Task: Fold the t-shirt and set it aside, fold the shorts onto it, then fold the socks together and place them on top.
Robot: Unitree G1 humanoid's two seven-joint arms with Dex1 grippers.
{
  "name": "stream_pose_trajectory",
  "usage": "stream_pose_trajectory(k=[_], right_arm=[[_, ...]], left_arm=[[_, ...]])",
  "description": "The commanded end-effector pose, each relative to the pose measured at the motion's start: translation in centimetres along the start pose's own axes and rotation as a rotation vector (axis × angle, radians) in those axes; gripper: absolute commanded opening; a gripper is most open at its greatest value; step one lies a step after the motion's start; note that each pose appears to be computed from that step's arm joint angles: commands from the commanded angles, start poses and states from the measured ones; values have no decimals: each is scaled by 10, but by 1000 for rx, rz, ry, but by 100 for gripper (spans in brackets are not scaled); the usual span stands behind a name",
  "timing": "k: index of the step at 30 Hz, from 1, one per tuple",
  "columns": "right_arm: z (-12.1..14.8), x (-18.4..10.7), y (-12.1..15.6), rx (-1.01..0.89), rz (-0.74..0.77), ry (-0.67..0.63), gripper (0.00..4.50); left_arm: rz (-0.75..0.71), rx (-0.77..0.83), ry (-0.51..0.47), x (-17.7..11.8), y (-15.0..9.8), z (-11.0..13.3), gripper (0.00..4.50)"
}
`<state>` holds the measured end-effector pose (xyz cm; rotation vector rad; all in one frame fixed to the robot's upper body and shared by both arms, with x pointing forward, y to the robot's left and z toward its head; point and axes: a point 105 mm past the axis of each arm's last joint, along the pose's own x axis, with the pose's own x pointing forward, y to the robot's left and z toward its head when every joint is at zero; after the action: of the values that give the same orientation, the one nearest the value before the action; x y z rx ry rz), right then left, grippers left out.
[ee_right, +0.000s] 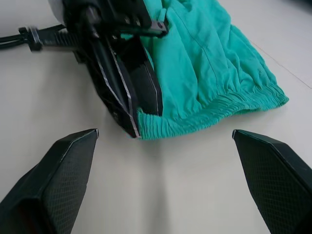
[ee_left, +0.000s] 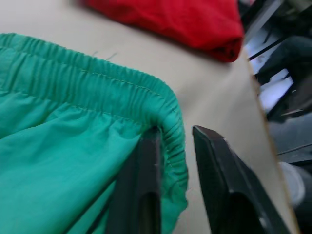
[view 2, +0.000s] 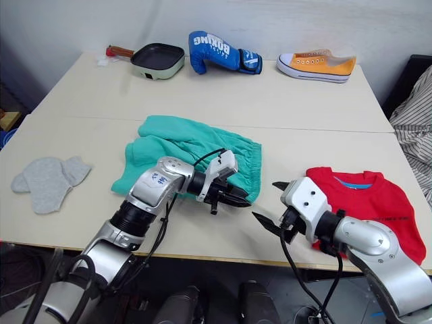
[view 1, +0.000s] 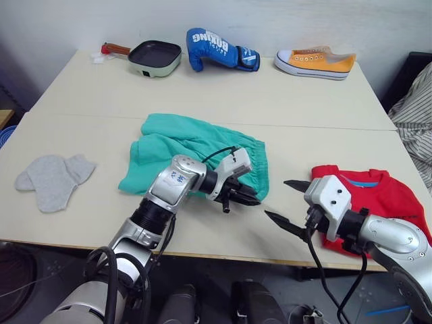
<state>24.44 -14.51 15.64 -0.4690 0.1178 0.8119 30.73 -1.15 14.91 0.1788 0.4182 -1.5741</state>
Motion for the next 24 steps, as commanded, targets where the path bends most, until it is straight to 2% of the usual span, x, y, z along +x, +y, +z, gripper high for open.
stream_pose_trajectory(k=[1, 3, 5, 7, 10, 14, 16, 18, 21, 24], right_arm=[[4, -1, 8, -107, 28, 5, 450], [0, 0, 9, -136, 35, 22, 450], [-3, 4, 10, -173, 53, 33, 450], [-4, 6, 10, -187, 62, 33, 450], [-5, 10, 12, -227, 84, 35, 450], [-6, 10, 12, -237, 88, 33, 450], [-8, 11, 12, -259, 105, 40, 450], [-4, 18, 12, -257, 136, 6, 450], [-2, 21, 22, -261, 223, -18, 450], [-7, 27, 25, -276, 253, -16, 450]], left_arm=[[-55, 141, -220, -27, -19, 50, 242], [-38, 125, -288, -48, -18, 62, 303], [42, 154, -253, -78, -8, 58, 373], [81, 181, -208, -90, -5, 51, 434], [126, 226, -95, -115, -2, 28, 443], [124, 241, -76, -118, -2, 24, 443], [115, 211, -35, -130, -7, 12, 443], [191, 196, 84, -166, -17, -27, 443], [277, 297, 328, -201, -26, -68, 443], [318, 326, 419, -221, -30, -90, 443]])
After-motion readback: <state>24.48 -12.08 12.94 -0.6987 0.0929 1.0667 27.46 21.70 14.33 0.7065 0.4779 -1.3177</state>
